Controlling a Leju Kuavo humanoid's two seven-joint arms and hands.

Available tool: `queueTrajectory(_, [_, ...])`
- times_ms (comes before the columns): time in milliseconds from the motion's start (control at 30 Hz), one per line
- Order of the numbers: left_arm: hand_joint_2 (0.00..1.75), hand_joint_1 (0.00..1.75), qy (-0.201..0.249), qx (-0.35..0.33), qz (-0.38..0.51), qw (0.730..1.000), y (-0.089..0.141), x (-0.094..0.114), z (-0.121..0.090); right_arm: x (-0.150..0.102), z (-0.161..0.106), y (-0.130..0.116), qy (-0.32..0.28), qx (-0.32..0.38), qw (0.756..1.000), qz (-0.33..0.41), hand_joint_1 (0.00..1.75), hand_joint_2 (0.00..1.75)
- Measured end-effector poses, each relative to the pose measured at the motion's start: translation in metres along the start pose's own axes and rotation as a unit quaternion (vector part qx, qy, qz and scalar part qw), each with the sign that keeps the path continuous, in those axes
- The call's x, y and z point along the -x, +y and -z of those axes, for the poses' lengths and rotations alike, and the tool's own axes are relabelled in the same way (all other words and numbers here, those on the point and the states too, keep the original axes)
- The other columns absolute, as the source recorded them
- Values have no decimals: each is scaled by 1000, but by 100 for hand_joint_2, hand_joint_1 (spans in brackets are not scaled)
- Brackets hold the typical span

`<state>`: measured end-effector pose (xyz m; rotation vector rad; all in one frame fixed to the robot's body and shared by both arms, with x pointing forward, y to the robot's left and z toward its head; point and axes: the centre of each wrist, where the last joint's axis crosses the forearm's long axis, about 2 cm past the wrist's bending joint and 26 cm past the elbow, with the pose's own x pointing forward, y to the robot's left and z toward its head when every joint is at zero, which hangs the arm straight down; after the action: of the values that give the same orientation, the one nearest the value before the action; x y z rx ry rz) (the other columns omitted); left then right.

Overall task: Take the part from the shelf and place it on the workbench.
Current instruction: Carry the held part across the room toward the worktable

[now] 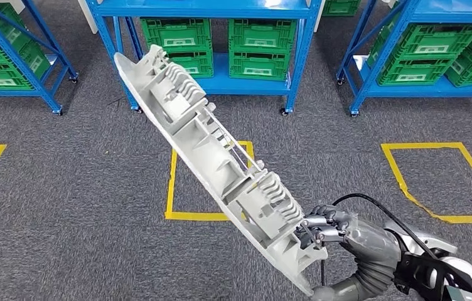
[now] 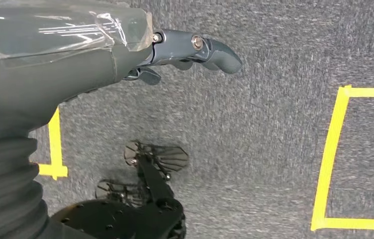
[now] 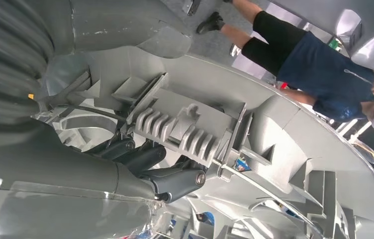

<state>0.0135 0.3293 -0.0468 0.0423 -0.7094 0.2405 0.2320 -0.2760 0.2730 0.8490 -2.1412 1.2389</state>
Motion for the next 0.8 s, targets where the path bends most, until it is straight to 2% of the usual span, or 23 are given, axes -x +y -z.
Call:
queueTrajectory(533, [175, 0, -19, -5, 6, 1000, 12, -9, -8, 2, -19, 19, 26, 48, 998, 34, 173, 175])
queueTrajectory(800, [175, 0, -21, -11, 13, 1000, 15, -12, -11, 1, -29, 32, 16, 62, 996, 56, 173, 175])
